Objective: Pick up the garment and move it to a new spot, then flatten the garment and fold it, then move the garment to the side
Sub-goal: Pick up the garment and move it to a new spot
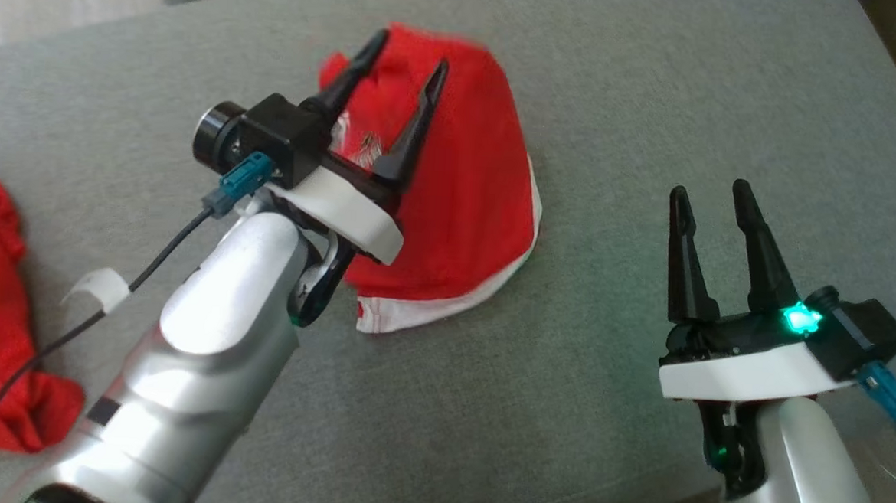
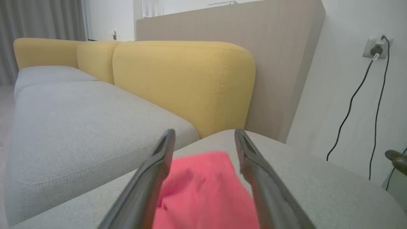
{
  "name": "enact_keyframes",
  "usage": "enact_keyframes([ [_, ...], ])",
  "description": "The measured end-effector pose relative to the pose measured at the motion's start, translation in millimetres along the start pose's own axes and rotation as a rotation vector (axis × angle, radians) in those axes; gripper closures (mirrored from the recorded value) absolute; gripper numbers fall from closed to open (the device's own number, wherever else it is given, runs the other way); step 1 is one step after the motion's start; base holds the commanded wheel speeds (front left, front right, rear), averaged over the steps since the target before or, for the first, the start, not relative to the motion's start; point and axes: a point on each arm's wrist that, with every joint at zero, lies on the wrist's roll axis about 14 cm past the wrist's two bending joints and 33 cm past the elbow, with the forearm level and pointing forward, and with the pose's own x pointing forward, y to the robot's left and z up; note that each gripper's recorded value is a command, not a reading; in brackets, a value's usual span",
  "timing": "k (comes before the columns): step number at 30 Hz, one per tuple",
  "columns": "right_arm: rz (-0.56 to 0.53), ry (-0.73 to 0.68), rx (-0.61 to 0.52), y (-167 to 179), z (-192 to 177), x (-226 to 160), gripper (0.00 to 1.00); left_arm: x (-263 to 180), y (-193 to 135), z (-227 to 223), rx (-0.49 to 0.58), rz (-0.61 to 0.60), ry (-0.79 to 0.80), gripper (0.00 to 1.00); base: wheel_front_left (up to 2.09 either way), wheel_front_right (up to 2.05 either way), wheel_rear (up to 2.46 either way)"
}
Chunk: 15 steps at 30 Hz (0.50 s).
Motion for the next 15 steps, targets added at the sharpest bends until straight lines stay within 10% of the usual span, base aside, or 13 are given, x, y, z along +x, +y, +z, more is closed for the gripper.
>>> enact_keyframes([
  [15,0.074,-0.011,-0.028,22,-1,17,0.00,-75,80,0,0.041,0.298,-0.038,0.00,0.00,0.00,0.00],
])
